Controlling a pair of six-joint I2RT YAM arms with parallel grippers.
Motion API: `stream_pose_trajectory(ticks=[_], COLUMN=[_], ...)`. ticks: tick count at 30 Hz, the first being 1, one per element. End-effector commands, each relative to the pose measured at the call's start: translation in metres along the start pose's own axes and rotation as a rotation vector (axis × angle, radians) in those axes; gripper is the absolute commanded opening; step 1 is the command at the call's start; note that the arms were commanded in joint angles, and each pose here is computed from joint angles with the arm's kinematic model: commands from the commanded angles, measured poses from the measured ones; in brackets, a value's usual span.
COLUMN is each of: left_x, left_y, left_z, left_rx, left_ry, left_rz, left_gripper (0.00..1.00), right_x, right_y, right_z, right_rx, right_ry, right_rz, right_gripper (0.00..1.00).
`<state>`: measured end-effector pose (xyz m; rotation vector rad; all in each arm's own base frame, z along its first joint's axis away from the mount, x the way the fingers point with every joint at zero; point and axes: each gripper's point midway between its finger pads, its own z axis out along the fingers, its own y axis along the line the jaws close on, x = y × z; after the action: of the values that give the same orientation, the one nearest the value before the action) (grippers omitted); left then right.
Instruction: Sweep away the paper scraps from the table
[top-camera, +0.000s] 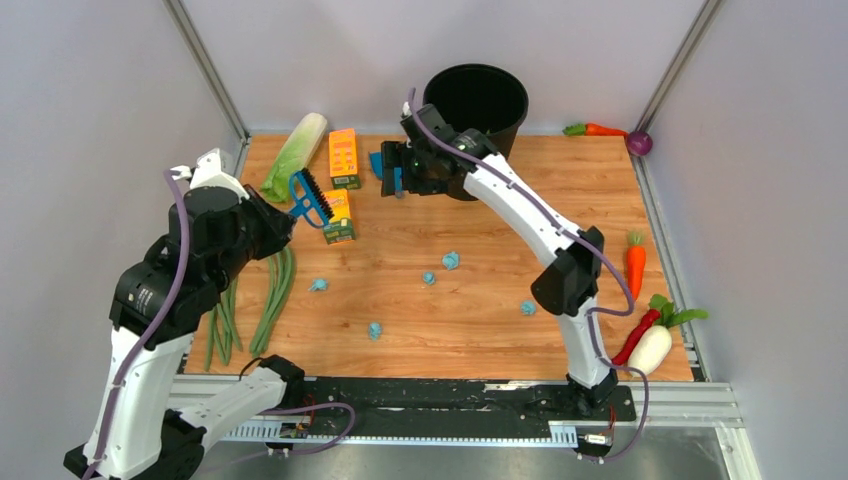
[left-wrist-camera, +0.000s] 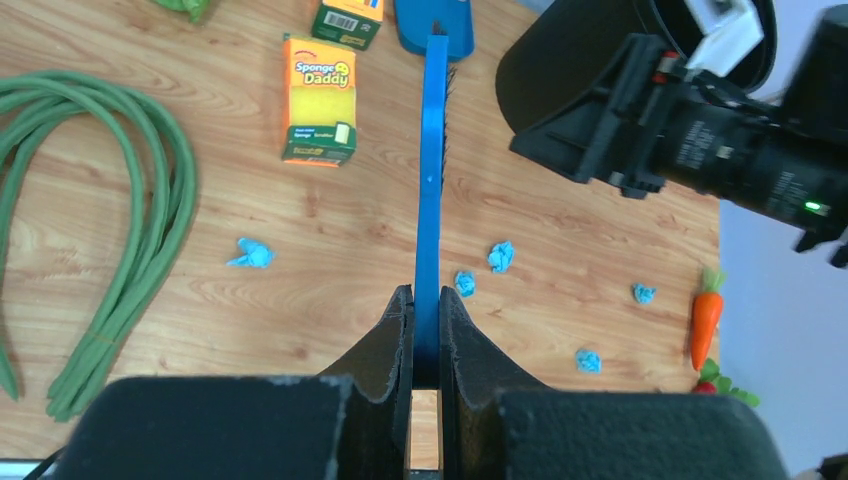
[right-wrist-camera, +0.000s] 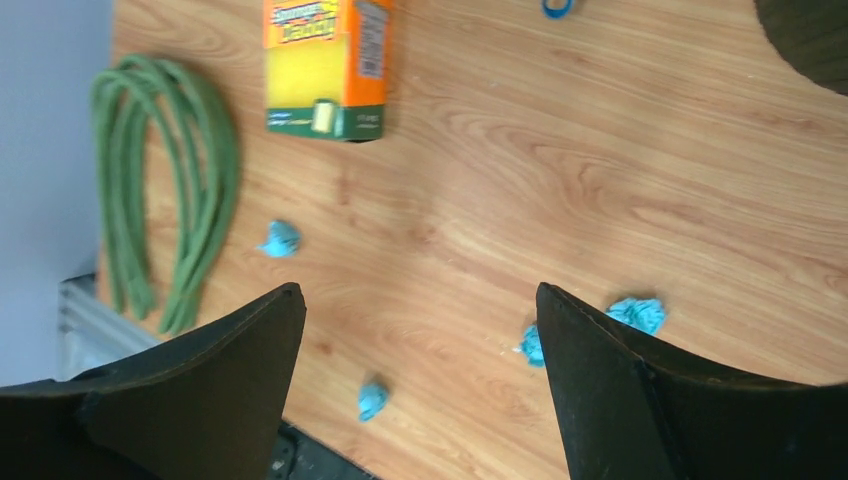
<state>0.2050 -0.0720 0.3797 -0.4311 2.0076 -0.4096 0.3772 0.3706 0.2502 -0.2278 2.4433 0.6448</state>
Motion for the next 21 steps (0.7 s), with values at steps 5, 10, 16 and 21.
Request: stream_pose_trajectory(ticks=[5,10,16,21], left_x=[0.004,0.01,0.01,0.011], left_y=[0.007,0.008,0.0,-0.012], left_z=[-0.002,0.0,0.006,0.017], left_rx=[-0.013,-0.019,0.005,0.023], left_ry=[0.003,0.024,0.035,0.053], left_rz=[0.005,0.004,0.001,-0.016], left_gripper=[0.0,0.0,0.0,0.0], right_x=[-0.011,-0.022,-0.031,-0.035], right_y=[-0.03,-0.034,-0.041,-0.047], right_z=[0.044,0.078,0.123,0.16], right_rx=[0.201,0.216,0.236,0.244], right_ry=[-0.046,-0.107,-0.178,-0.227], right_rz=[-0.09,-0.106,-0.15,-0.117], right_gripper=[0.86,0.83,0.83,0.83])
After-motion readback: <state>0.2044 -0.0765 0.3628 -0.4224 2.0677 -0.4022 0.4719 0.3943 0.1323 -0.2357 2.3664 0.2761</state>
